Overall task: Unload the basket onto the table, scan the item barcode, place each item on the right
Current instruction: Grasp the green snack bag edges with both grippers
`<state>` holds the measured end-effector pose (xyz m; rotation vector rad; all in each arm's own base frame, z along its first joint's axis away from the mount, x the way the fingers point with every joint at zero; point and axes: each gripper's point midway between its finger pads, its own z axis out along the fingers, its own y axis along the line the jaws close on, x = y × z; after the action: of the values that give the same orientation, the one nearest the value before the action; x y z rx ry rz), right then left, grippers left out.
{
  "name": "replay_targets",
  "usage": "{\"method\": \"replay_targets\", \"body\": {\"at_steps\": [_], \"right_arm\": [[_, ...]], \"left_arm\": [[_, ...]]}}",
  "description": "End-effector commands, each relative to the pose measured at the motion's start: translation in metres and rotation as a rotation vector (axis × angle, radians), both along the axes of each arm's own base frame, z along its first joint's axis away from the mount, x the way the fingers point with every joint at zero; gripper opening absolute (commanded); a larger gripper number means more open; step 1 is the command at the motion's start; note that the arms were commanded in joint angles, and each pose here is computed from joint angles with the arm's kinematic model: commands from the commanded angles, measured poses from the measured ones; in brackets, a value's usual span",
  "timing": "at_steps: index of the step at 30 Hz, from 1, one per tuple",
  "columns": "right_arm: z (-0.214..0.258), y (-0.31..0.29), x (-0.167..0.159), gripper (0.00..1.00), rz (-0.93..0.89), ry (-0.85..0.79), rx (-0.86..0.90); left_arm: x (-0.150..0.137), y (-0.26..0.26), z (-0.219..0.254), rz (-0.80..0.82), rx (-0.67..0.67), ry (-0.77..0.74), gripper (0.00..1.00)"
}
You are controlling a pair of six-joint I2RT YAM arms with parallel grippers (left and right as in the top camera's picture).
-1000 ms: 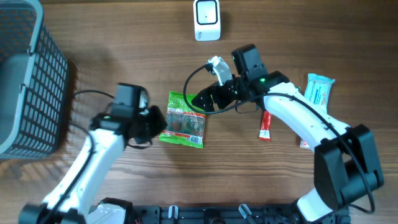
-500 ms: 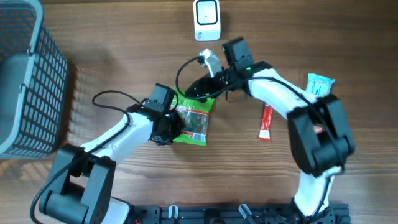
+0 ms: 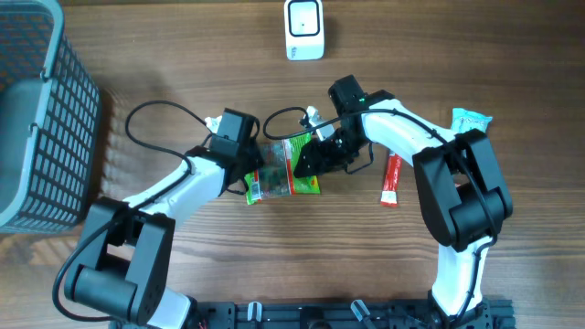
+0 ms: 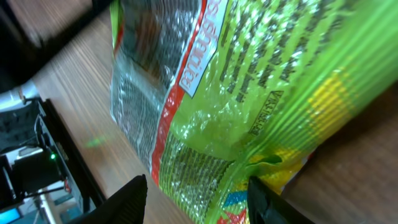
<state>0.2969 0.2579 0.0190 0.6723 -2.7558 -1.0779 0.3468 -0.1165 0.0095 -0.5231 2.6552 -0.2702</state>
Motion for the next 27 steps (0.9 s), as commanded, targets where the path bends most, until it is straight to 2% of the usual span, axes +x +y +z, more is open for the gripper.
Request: {"method": "replay_targets", "body": {"at_steps": [1, 4, 7, 8, 11, 18, 21, 27], "right_arm": [[0.001, 0.0, -0.001, 0.57, 0.002, -0.007, -0.001], [0.015, -0.001, 0.01, 0.59, -0.03, -0.047, 0.018], [0.028, -0.001, 0.016, 0.6, -0.044, -0.082, 0.033], [0.029, -0.001, 0.017, 0.61, -0.046, -0.086, 0.035], [0.027, -0.007, 0.021, 0.64, -0.092, -0.068, 0.004], [0.026, -0.034, 0.04, 0.71, -0.184, -0.057, -0.006], [0.021, -0.043, 0.041, 0.74, -0.226, -0.037, -0.059], [0.005, -0.037, 0.025, 0.74, -0.248, 0.002, -0.141]], "left_arm": [[0.014, 0.016, 0.015, 0.031, 0.008, -0.014, 0.09], [0.02, 0.016, 0.053, 0.028, -0.027, -0.023, 0.1], [0.008, -0.005, 0.081, -0.048, -0.142, 0.006, 0.04], [-0.002, -0.012, 0.079, -0.07, -0.179, 0.049, 0.04], [-0.022, -0.008, 0.061, -0.064, -0.163, 0.155, 0.04], [-0.04, -0.002, -0.005, -0.045, -0.107, 0.364, 0.04], [-0.045, -0.001, -0.02, -0.065, -0.089, 0.408, 0.04], [-0.044, -0.002, -0.023, -0.068, -0.089, 0.406, 0.04]]}}
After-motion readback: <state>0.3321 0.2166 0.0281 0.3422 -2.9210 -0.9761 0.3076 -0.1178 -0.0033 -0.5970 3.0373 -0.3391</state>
